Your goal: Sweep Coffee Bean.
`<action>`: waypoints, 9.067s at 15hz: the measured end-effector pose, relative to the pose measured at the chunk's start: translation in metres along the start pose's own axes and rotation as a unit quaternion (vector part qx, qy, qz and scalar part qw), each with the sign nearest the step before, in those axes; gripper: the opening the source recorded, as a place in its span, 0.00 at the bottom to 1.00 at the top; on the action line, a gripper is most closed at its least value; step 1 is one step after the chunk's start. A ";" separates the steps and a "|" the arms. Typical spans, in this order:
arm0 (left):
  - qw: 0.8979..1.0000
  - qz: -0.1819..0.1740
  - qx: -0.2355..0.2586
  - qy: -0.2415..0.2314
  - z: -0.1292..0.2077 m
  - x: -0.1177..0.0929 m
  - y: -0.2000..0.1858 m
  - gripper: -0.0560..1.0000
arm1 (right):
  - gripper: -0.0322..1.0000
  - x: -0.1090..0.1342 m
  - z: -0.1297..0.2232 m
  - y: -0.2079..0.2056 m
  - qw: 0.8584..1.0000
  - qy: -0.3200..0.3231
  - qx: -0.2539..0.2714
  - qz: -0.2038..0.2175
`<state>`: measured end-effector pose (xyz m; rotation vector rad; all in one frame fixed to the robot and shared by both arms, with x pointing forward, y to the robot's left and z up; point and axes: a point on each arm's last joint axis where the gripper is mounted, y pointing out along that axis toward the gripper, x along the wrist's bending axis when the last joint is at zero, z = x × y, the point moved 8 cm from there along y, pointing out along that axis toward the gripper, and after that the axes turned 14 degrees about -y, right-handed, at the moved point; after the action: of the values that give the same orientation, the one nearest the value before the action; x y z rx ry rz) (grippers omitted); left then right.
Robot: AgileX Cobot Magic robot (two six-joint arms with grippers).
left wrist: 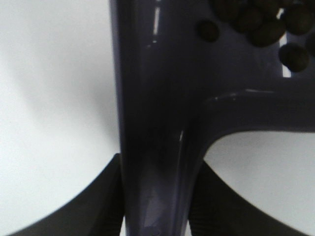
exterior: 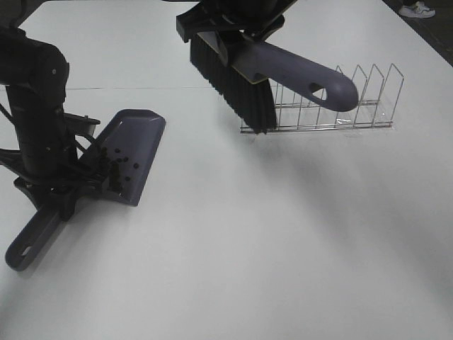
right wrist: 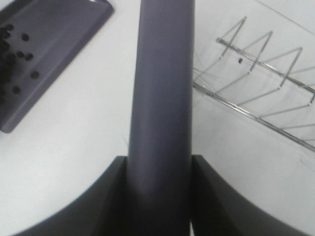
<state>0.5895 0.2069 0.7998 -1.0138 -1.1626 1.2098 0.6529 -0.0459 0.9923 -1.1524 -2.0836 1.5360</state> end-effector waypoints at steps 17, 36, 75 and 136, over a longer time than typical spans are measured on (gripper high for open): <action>0.992 0.109 -0.013 -0.063 0.007 0.028 -0.024 0.36 | 0.33 -0.114 0.189 0.028 0.970 0.224 0.082 0.048; 0.992 0.110 -0.016 -0.063 0.006 0.027 -0.024 0.36 | 0.33 -0.162 0.154 0.102 0.966 0.224 0.086 0.095; 0.981 0.170 -0.023 -0.093 -0.020 -0.040 -0.001 0.36 | 0.76 -0.104 0.221 -0.093 0.965 0.224 -0.071 0.116; 0.859 0.125 -0.464 -0.178 0.282 0.117 -0.150 0.70 | 0.76 0.030 0.378 -0.145 0.975 0.164 -0.125 0.080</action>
<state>0.3315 0.2996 1.0013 -1.7379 -2.0566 1.0410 0.3262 -0.2863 0.9739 -1.5768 -2.0350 1.0716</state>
